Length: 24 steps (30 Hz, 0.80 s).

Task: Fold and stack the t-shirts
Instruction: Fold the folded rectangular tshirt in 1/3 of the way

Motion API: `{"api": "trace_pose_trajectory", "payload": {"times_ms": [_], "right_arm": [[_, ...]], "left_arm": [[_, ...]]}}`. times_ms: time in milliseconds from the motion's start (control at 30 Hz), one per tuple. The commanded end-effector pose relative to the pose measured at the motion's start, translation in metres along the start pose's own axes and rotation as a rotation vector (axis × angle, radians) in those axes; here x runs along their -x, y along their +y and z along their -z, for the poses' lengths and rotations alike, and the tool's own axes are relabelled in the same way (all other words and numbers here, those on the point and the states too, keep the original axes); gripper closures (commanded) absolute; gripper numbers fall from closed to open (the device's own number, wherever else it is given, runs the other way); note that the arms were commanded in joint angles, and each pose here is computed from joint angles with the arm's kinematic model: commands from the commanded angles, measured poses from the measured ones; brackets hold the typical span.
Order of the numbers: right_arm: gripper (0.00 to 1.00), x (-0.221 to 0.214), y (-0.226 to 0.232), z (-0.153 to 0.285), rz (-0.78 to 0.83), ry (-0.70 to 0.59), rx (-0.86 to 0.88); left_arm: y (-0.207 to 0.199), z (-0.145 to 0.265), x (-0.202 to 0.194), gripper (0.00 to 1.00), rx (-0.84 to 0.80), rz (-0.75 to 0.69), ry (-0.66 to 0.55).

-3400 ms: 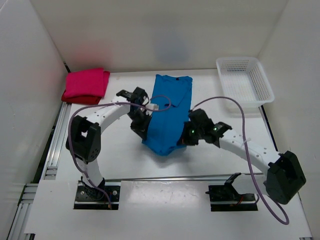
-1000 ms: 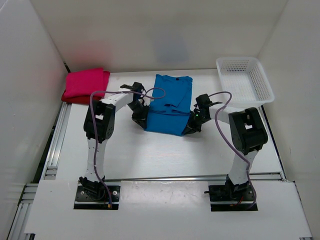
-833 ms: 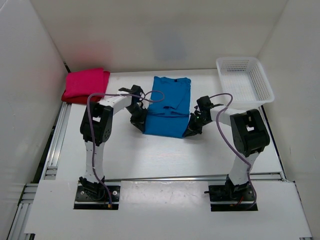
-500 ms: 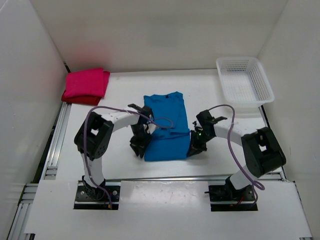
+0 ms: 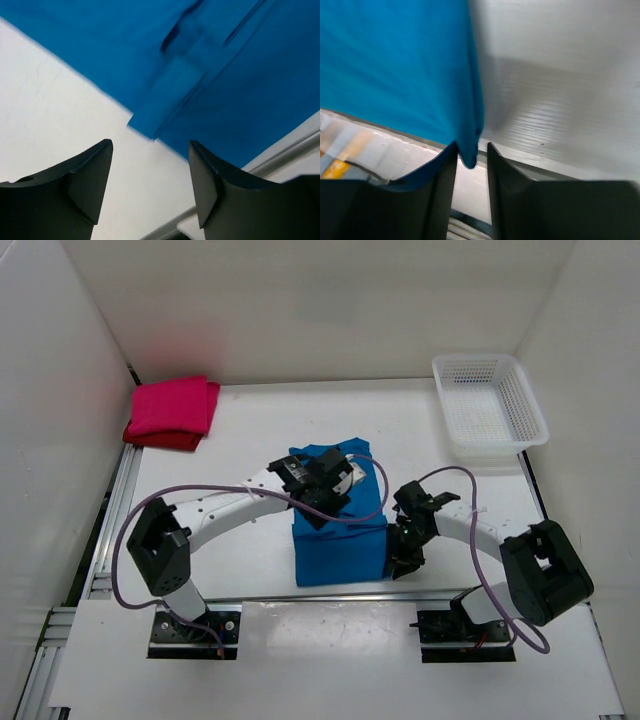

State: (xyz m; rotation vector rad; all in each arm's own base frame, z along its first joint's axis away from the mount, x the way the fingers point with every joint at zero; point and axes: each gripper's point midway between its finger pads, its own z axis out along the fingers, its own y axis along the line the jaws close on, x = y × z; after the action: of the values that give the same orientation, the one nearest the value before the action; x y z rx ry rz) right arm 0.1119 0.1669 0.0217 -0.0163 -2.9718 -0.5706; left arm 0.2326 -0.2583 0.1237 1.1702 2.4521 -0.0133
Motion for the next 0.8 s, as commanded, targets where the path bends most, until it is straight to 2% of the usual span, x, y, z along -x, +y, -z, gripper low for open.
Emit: {"api": "trace_pose_trajectory", "payload": {"times_ms": [0,100,167,333,500,767], "right_arm": [[0.59,0.001,-0.005,0.001,-0.028,-0.045,-0.018],[0.44,0.002,-0.006,0.004,-0.064,-0.084,-0.008],[0.38,0.006,-0.010,0.004,-0.103,-0.116,0.009],[0.33,0.007,-0.009,0.002,-0.140,-0.135,0.076],[0.33,0.010,-0.004,0.002,-0.149,-0.142,0.097],[0.33,0.008,-0.004,0.001,-0.148,-0.137,0.104]], "left_arm": [[-0.022,-0.021,0.038,0.25,0.025,-0.046,-0.103],[-0.050,-0.025,0.052,0.00,-0.022,-0.085,-0.150],[-0.061,-0.036,0.055,0.00,-0.031,-0.099,-0.162],[-0.067,-0.054,0.058,0.00,0.003,-0.117,-0.161],[-0.055,-0.078,0.048,0.00,0.101,-0.125,-0.114],[-0.048,-0.093,0.023,0.00,0.151,-0.147,-0.044]]}}
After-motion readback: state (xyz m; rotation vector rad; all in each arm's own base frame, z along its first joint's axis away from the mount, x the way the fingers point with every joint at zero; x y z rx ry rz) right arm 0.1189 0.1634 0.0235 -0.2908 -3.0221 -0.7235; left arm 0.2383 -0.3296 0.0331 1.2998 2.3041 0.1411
